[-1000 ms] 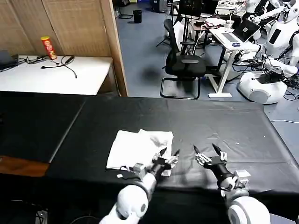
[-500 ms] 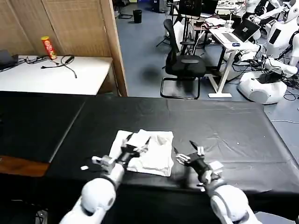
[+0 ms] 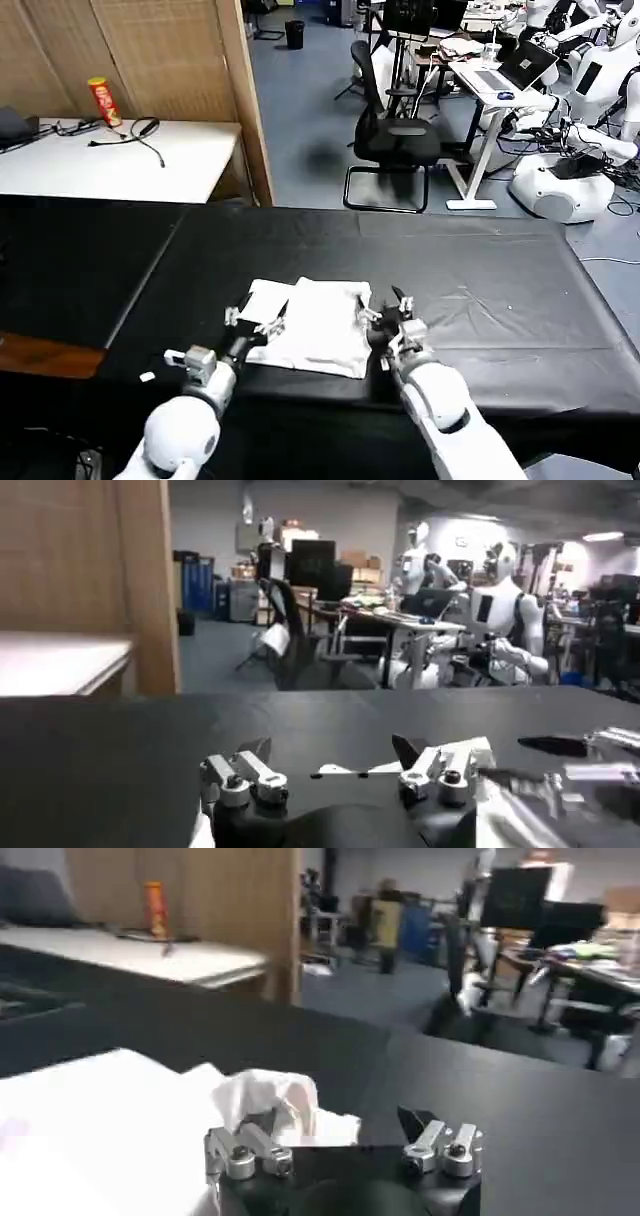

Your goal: Fold and organize the clothes.

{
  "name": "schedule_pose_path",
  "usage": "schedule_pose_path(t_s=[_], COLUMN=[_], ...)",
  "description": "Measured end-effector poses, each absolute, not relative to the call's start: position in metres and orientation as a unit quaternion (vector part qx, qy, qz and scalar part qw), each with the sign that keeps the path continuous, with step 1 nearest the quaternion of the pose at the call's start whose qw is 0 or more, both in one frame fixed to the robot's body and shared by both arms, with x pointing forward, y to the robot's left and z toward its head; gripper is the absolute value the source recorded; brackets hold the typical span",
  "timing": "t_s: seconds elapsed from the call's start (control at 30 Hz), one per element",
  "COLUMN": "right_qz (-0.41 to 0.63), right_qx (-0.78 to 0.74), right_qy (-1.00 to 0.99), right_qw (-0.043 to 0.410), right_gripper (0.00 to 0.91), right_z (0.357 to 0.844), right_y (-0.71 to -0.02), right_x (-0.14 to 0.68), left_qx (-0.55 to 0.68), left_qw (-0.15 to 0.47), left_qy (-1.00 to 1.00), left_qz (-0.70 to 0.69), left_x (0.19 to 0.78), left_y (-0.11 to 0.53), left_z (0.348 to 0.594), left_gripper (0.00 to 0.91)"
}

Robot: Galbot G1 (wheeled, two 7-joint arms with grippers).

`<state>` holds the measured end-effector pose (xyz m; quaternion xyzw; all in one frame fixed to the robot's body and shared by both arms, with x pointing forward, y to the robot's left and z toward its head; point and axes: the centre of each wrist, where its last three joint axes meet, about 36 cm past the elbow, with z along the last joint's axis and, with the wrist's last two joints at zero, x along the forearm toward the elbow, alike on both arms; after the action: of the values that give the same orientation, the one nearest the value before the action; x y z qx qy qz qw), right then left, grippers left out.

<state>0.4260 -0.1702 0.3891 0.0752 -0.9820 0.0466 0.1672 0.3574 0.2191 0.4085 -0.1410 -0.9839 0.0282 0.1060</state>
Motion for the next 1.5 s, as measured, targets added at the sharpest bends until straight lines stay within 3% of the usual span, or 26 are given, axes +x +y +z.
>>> schedule_pose_path(t_s=[0.17, 0.57, 0.83, 0.9, 0.93, 1.0, 1.5], right_qz=[0.014, -0.049, -0.06, -0.062, -0.063, -0.063, -0.069], right_qx=[0.081, 0.117, 0.123, 0.124, 0.124, 0.123, 0.114], right_qy=[-0.981, -0.985, -0.986, -0.986, -0.986, -0.986, -0.988], right_qw=[0.176, 0.114, 0.098, 0.094, 0.093, 0.092, 0.079], right_gripper=[0.878, 0.878, 0.878, 0.878, 0.878, 0.878, 0.878], right_z=[0.396, 0.447, 0.463, 0.466, 0.467, 0.467, 0.473], right_y=[-0.177, -0.207, -0.205, -0.205, -0.204, -0.205, -0.208], right_x=[0.412, 0.346, 0.325, 0.323, 0.321, 0.32, 0.313], left_qx=[-0.129, -0.104, -0.09, -0.089, -0.089, -0.091, -0.094], left_qw=[0.105, 0.133, 0.154, 0.157, 0.159, 0.164, 0.183], left_qy=[-0.985, -0.975, -0.964, -0.962, -0.961, -0.959, -0.945], left_qz=[0.049, 0.147, 0.199, 0.204, 0.206, 0.211, 0.254], left_x=[0.363, 0.382, 0.384, 0.384, 0.384, 0.383, 0.388], left_y=[0.227, 0.257, 0.266, 0.265, 0.265, 0.265, 0.275], left_z=[0.404, 0.37, 0.356, 0.354, 0.353, 0.352, 0.363], left_gripper=[0.878, 0.878, 0.878, 0.585, 0.185, 0.02, 0.0])
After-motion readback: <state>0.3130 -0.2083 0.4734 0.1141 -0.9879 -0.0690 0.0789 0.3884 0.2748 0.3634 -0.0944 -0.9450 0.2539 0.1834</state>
